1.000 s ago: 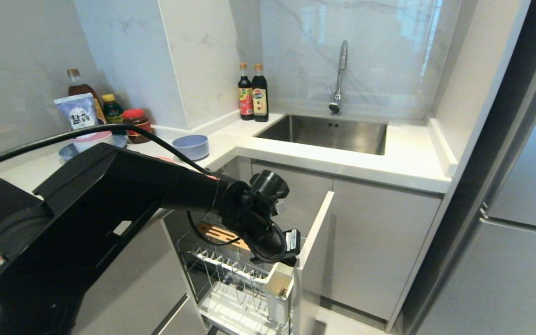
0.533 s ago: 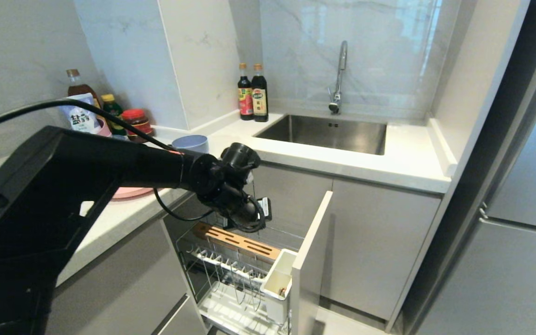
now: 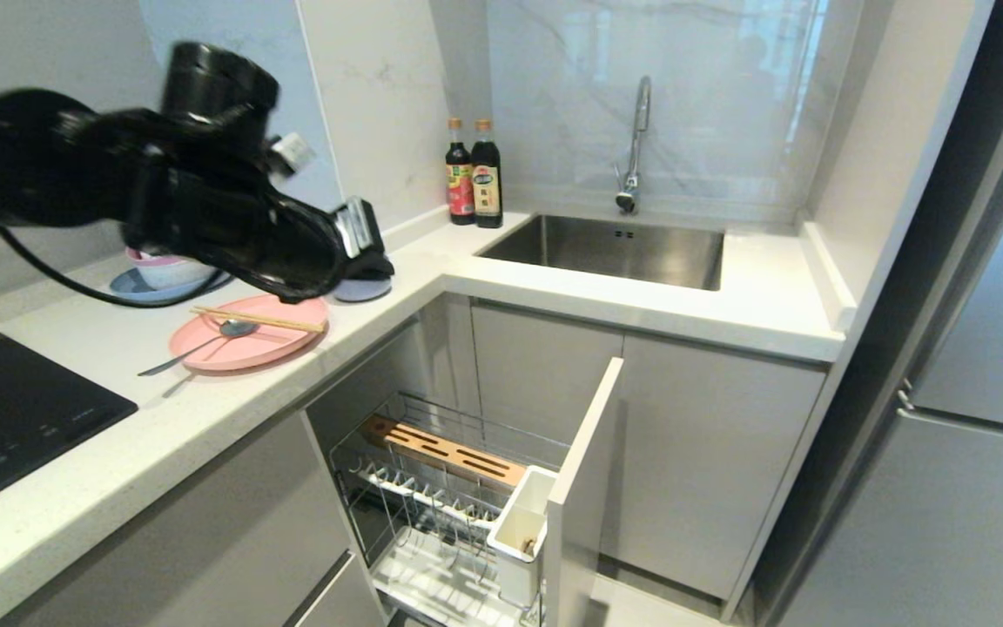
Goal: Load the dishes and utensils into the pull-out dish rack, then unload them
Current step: Pick up the bowl and place it in the cupboard
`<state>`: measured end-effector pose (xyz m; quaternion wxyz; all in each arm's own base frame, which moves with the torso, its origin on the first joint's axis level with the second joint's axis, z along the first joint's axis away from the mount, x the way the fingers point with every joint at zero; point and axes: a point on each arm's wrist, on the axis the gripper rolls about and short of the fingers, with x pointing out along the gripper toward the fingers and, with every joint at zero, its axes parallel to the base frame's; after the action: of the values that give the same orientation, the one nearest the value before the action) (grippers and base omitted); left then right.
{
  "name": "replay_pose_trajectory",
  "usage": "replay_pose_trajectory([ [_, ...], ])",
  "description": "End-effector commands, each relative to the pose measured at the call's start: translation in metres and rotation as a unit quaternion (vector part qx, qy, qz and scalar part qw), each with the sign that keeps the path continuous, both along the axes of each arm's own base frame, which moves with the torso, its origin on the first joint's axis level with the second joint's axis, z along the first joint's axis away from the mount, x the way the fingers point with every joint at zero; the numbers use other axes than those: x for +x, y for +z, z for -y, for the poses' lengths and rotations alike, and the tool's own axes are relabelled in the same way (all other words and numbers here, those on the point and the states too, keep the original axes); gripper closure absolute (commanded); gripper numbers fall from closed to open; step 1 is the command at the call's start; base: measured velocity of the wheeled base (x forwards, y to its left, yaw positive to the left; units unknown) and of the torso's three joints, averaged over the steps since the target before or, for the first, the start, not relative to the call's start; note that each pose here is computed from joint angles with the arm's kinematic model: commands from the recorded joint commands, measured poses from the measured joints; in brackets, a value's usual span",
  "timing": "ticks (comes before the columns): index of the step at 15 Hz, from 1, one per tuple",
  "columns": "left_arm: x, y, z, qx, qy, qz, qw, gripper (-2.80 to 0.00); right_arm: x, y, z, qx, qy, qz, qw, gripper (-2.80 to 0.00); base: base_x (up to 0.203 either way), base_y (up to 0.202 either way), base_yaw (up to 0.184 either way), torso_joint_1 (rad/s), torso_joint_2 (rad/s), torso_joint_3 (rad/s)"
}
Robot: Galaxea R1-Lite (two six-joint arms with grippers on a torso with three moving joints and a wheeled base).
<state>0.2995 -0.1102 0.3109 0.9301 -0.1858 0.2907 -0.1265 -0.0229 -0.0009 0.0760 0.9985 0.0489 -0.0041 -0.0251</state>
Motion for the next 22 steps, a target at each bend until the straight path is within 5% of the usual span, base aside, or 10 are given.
replay_pose_trajectory([
  [1, -0.089, 0.071, -0.039, -0.028, 0.007, 0.127, 0.9915, 0.0, 0.0, 0.0, 0.0, 0.0, 0.0, 0.002, 1.0, 0.0, 0.0, 0.0, 0.0, 0.0, 0.0, 0.0],
  [3, -0.152, 0.095, -0.065, -0.005, 0.002, 0.21, 0.9777, 0.0, 0.0, 0.0, 0.0, 0.0, 0.0, 0.003, 1.0, 0.0, 0.0, 0.0, 0.0, 0.0, 0.0, 0.0],
  [6, -0.245, 0.106, -0.099, 0.055, 0.031, 0.322, 0.9445, 0.0, 0.0, 0.0, 0.0, 0.0, 0.0, 0.003, 1.0, 0.0, 0.0, 0.0, 0.0, 0.0, 0.0, 0.0],
  [8, -0.305, 0.085, -0.108, 0.117, 0.042, 0.373, 0.9195, 0.0, 0.0, 0.0, 0.0, 0.0, 0.0, 0.003, 1.0, 0.0, 0.0, 0.0, 0.0, 0.0, 0.0, 0.0],
  [11, -0.353, 0.007, -0.107, 0.235, 0.046, 0.374, 0.8961, 0.0, 0.0, 0.0, 0.0, 0.0, 0.0, 0.003, 1.0, 0.0, 0.0, 0.0, 0.0, 0.0, 0.0, 0.0],
  [14, -0.368, -0.082, -0.106, 0.285, 0.054, 0.336, 0.8959, 0.0, 0.0, 0.0, 0.0, 0.0, 0.0, 0.003, 1.0, 0.0, 0.0, 0.0, 0.0, 0.0, 0.0, 0.0],
  [17, -0.37, -0.147, -0.108, 0.304, 0.067, 0.335, 0.8895, 0.0, 0.0, 0.0, 0.0, 0.0, 0.0, 0.003, 1.0, 0.0, 0.0, 0.0, 0.0, 0.0, 0.0, 0.0],
  [22, -0.33, -0.21, -0.11, 0.273, 0.104, 0.348, 0.8909, 0.0, 0.0, 0.0, 0.0, 0.0, 0.0, 0.003, 1.0, 0.0, 0.0, 0.0, 0.0, 0.0, 0.0, 0.0],
])
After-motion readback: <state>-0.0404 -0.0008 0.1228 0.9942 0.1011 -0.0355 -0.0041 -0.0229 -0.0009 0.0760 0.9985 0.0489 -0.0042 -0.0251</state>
